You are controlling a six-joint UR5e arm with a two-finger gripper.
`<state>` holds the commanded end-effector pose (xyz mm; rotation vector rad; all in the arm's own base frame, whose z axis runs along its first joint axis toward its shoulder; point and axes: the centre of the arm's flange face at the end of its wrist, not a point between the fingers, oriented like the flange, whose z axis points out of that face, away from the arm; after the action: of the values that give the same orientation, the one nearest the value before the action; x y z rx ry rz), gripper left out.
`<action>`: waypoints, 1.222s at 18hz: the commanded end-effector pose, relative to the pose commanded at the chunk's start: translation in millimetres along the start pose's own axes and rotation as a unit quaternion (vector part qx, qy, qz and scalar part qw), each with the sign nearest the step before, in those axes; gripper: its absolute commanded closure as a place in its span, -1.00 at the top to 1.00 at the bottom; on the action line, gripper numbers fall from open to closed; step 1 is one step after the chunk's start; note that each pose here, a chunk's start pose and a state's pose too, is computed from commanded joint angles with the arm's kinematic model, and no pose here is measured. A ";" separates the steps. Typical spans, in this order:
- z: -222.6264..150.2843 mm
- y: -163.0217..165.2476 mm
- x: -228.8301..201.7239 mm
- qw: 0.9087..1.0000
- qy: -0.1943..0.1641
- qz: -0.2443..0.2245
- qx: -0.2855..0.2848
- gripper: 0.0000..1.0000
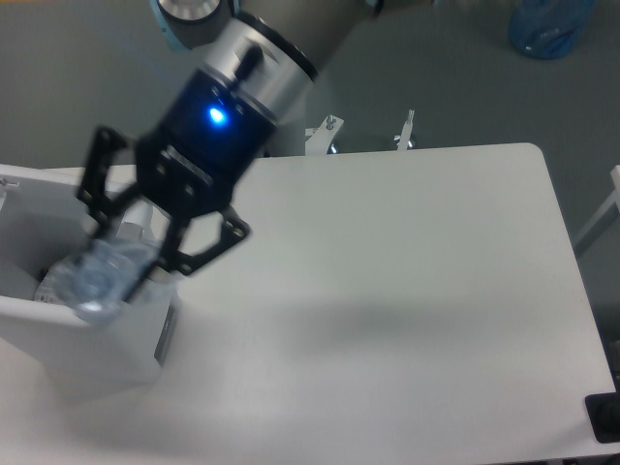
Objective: Place the trash in the trash can
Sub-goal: 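Carry the bottle over the white bin and release it inside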
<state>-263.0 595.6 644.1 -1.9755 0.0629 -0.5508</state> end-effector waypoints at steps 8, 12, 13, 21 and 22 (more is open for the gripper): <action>57.2 41.5 41.7 0.998 0.049 -0.006 -0.039 -0.56; 66.0 66.9 45.8 0.997 0.060 0.028 -0.051 0.88; 66.8 71.6 45.7 0.996 0.061 0.033 -0.053 1.00; 48.1 74.7 20.7 0.998 0.039 0.022 -0.048 1.00; 37.3 74.9 8.3 0.999 0.028 0.017 -0.044 1.00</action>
<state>-225.9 590.1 568.9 -2.0398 0.1573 -0.5904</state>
